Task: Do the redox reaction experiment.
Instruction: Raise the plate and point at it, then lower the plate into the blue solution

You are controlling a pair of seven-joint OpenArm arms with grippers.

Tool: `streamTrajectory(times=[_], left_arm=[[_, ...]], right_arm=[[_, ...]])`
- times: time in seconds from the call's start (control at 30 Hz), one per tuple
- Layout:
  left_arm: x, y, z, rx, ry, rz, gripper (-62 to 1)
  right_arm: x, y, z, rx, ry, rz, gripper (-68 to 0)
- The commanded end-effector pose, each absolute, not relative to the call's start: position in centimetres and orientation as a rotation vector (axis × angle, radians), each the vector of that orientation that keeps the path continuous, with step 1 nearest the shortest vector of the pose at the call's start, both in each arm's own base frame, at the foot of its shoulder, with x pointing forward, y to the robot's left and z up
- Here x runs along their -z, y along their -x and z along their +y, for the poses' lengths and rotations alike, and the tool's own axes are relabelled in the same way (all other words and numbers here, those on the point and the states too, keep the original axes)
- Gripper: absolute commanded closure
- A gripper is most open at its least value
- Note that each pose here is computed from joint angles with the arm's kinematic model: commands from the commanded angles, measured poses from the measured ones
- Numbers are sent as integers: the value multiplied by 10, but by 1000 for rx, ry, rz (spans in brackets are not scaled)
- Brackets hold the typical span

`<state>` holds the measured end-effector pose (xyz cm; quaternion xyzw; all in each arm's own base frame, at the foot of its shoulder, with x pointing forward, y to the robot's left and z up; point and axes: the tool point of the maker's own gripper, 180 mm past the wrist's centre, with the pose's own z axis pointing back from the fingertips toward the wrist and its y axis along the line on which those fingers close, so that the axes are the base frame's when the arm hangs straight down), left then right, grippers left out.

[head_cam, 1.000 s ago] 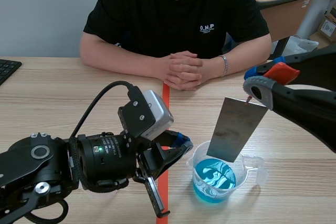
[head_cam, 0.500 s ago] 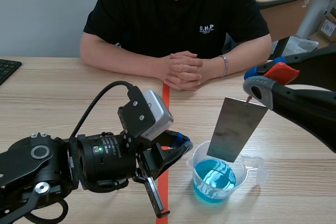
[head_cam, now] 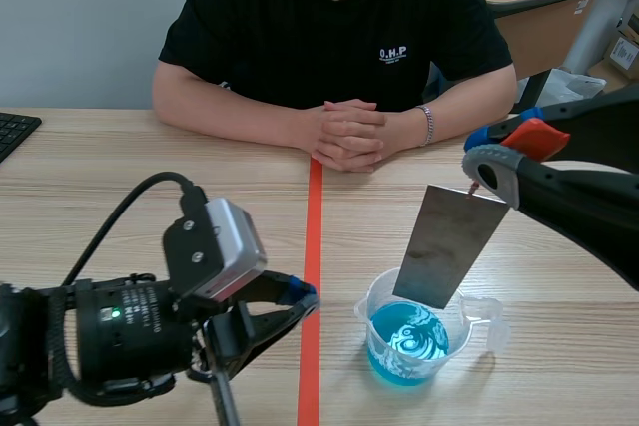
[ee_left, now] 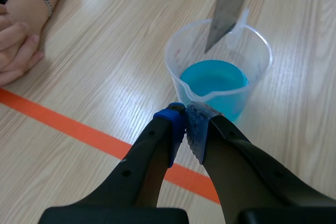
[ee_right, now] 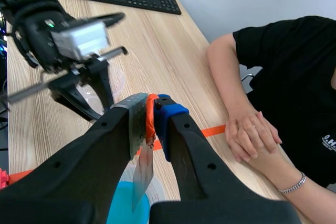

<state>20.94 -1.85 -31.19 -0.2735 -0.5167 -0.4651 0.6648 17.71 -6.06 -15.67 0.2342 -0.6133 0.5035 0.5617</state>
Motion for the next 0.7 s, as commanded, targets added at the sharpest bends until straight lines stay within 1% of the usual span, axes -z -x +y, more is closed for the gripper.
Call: streamTrajectory(times=[0.0, 0.1, 0.2, 0.37, 0.67], left_arm=[[299, -206, -12, 1029, 621, -1201, -49], [298, -199, 8, 1001, 566, -1193, -49], [303, -190, 31, 964, 502, -1162, -49], [321, -175, 78, 855, 350, -1100, -49], [339, -133, 154, 638, 114, -1000, -49]], right_arm=[[147, -176, -57, -1194, -570, -1473, -17], [147, -176, -57, -1194, -570, -1473, -17], [149, -176, -58, -1196, -564, -1466, -17], [152, -177, -60, -1194, -555, -1455, -17], [159, -182, -68, -1162, -555, -1453, -17]])
